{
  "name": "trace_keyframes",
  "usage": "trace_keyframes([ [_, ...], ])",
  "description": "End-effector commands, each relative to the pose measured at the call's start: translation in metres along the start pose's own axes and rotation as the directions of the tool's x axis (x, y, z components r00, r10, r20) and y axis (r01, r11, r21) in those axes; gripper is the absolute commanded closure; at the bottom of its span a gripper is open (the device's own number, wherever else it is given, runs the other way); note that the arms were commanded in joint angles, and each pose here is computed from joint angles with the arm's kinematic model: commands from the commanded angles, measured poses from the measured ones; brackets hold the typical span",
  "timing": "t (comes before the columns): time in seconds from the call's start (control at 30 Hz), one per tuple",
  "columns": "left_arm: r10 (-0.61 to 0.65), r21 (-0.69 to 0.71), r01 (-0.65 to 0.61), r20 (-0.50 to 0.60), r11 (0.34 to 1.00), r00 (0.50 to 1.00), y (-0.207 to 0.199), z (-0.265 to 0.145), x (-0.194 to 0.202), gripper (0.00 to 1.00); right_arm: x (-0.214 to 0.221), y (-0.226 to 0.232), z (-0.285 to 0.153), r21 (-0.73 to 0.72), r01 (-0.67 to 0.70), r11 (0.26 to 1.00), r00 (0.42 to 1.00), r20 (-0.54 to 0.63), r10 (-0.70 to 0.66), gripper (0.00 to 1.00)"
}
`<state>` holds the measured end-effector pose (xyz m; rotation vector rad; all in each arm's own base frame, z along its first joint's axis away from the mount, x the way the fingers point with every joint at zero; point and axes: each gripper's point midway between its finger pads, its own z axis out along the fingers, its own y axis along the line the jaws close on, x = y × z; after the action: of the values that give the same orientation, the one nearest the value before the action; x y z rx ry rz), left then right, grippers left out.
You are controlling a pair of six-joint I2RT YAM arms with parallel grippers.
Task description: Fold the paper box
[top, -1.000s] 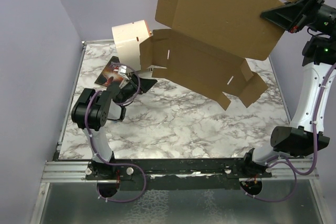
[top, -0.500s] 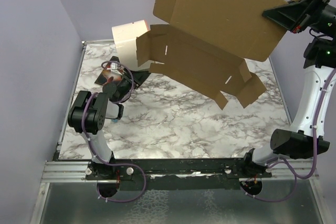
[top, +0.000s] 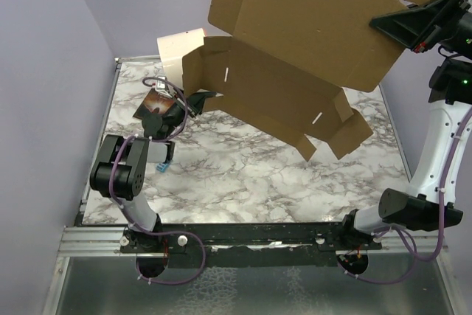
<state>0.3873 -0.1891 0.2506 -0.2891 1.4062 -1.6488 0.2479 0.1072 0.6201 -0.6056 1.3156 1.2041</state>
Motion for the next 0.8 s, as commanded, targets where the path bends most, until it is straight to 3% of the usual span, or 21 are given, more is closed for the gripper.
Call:
trace_keyframes([
  [0.0, 0.224, 0.316, -0.202, -0.034, 0.927, 0.974, -0.094, -0.012, 0.015, 0.32, -0.01, -0.004, -0.001, 0.02, -0.017, 1.0, 0.998, 0.068, 0.015, 0.99],
  [0.2, 0.254, 0.313, -0.226, -0.051, 0.923, 0.966, -0.102, -0.037, 0.033, 0.31, -0.01, -0.009, -0.002, 0.023, -0.025, 0.999, 0.997, 0.075, 0.023, 0.99],
  [0.77, 0.23, 0.268, -0.197, -0.098, 0.943, 0.968, -0.09, -0.058, 0.045, 0.28, -0.013, 0.0, -0.002, 0.02, -0.01, 1.0, 0.996, 0.085, 0.009, 0.99],
])
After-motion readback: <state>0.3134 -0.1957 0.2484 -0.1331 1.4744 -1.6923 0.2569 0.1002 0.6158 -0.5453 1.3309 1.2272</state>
